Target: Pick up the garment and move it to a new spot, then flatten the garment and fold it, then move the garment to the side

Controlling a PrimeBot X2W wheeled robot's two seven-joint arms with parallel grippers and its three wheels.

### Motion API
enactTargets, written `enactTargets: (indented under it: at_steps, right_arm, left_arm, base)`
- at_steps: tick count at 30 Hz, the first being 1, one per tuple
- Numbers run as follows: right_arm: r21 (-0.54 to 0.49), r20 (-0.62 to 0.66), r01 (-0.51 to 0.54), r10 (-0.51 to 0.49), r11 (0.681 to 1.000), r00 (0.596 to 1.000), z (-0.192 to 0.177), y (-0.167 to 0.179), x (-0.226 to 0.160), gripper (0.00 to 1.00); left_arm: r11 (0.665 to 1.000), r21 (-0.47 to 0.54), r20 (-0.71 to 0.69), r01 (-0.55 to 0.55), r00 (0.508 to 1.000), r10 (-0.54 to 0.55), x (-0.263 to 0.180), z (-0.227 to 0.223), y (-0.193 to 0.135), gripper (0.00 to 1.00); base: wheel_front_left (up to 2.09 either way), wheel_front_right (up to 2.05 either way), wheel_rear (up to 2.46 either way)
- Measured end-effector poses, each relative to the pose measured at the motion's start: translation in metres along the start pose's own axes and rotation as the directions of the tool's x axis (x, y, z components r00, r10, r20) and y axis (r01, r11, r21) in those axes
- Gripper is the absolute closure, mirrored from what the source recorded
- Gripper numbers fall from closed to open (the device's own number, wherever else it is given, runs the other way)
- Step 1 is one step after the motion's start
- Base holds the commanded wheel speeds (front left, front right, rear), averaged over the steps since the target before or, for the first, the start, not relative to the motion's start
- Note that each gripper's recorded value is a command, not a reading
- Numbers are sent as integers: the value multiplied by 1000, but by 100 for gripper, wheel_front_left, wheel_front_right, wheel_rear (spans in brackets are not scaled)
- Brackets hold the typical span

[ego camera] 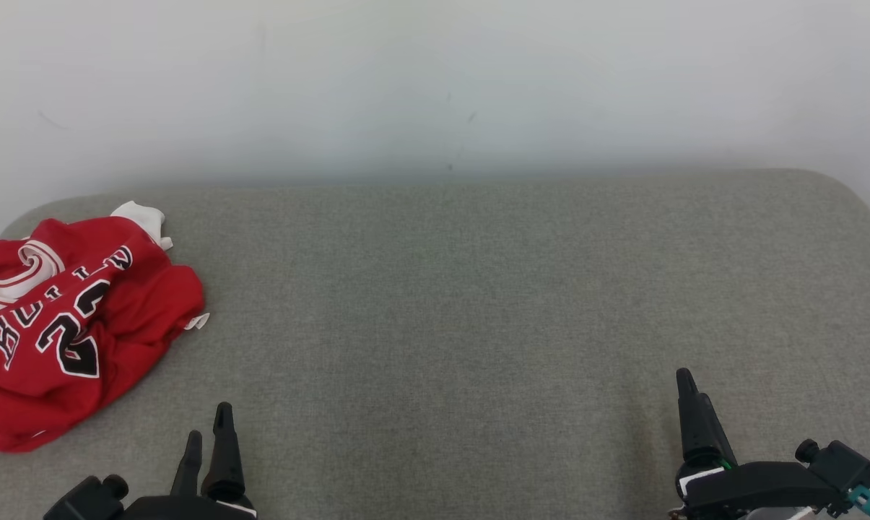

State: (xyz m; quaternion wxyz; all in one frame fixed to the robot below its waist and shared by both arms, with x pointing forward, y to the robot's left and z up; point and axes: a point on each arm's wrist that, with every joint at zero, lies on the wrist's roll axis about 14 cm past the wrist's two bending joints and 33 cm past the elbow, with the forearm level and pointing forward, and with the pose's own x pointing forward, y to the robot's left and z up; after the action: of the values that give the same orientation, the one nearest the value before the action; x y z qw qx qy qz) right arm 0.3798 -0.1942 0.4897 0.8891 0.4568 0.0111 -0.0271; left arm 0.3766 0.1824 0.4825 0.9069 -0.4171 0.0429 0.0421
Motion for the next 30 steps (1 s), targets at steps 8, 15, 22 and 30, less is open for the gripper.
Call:
enactTargets:
  at_steps: [8, 15, 22, 30]
  right_arm:
    - [-188, -6, -19, 18, 982, 1000, -2, 3, 1, 0]
    - [-281, -4, -27, 27, 959, 1000, -2, 4, 2, 0]
    - [-370, -2, -31, 32, 929, 999, -2, 3, 2, 0]
    - [-448, -12, -46, 45, 893, 999, -5, 6, 2, 0]
  left_arm:
    - [986, 165, 4, 9, 1000, -10, 0, -3, -4, 0]
    - [962, 272, 16, 22, 999, -27, 0, -1, -10, 0]
    - [923, 382, 25, 39, 998, -52, 0, -1, -15, 0]
    - [877, 477, 31, 53, 997, -77, -2, -1, -20, 0]
  base:
    - [0, 0, 0]
    - [0, 0, 0]
    - [0, 0, 0]
    - [0, 0, 0]
